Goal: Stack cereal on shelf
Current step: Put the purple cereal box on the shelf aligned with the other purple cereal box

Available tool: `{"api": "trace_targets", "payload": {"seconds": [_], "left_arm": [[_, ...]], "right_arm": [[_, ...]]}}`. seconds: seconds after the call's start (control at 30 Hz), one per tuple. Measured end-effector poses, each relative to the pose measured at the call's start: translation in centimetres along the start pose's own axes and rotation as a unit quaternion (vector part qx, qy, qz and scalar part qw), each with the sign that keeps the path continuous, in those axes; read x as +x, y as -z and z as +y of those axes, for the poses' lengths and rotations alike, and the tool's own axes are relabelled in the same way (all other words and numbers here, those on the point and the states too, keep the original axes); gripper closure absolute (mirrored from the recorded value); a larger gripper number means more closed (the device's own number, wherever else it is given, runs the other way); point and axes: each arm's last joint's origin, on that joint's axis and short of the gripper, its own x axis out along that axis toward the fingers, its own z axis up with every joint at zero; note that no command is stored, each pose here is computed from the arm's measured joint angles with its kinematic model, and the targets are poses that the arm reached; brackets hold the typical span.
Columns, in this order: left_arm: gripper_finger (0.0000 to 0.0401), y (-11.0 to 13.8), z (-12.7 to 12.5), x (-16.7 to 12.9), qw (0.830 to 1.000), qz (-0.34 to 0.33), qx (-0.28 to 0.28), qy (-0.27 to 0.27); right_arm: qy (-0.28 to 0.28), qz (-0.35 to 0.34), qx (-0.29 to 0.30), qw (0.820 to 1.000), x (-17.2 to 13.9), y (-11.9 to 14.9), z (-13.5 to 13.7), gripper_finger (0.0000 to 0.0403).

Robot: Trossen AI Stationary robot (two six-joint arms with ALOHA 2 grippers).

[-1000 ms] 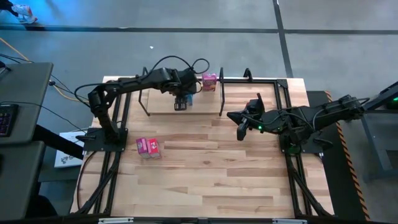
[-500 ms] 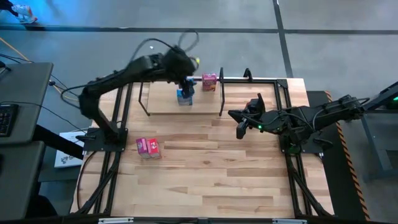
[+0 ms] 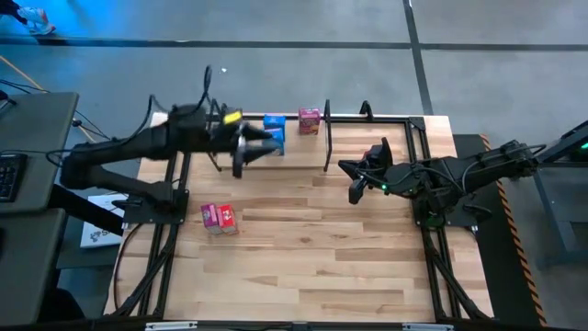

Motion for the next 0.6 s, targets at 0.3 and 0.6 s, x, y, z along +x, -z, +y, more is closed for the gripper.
{"api": "trace_targets", "payload": {"seconds": [0.3,0.6], "left_arm": [[0.0204,3.4,-1.9,-2.2,0.999,0.012,-0.044,0.022],[0.0204,4.0,-4.7,-3.7,0.968,0.246,0.031,0.033]], "right_arm": [[0.016,-0.001,-0.040,0.999,0.6,-0.4,-0.7,0.0400],[-0.020,0.055,-0.063,0.996,2.0,-0.8,-2.4,0.0321]]}}
